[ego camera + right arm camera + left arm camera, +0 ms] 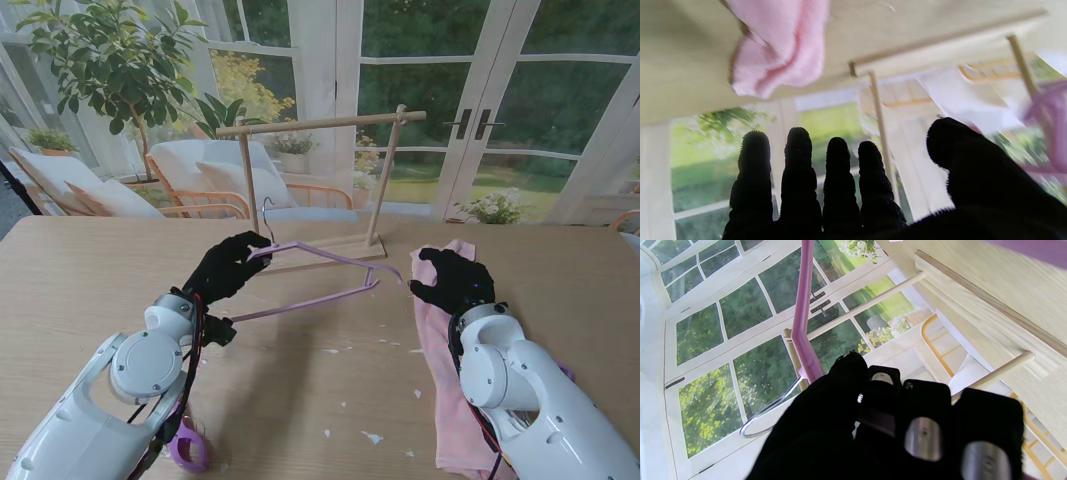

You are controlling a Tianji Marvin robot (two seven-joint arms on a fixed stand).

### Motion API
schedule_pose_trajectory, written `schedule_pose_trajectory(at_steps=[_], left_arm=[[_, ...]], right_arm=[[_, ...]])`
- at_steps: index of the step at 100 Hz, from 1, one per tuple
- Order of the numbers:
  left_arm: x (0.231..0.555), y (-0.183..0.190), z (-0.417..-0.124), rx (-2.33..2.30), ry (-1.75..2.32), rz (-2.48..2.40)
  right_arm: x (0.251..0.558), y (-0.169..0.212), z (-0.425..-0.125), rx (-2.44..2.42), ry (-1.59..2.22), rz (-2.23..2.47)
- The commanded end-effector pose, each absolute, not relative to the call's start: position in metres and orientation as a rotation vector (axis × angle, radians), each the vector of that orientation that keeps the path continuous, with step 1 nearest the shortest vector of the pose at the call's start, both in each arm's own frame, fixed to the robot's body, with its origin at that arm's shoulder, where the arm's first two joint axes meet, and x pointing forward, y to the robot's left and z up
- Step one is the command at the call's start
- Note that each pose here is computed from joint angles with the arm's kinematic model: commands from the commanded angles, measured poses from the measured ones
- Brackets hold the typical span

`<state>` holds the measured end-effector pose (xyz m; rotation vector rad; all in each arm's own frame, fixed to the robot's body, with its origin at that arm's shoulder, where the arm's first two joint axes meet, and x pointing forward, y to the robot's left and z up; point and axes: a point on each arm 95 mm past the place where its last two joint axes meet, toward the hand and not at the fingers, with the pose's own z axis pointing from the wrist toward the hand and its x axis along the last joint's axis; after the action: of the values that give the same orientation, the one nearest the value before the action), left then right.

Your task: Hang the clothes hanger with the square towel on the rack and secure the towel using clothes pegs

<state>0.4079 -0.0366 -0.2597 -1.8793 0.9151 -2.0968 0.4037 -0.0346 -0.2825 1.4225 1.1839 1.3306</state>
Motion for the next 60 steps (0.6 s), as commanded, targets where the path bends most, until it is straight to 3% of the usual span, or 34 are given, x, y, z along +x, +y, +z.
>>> schedule_pose_trajectory(at_steps=[1, 60], left_arm=[[0.407, -0.039, -0.255, -1.88, 0.917, -2.113], [0.409, -0.04, -0.26, -1.885, 0.929, -2.112]], right_arm=[[0.409, -0.037, -0.294, 1.448, 1.212, 1.268], [0.444, -0.053, -0.34, 1.522, 1.304, 0.761]])
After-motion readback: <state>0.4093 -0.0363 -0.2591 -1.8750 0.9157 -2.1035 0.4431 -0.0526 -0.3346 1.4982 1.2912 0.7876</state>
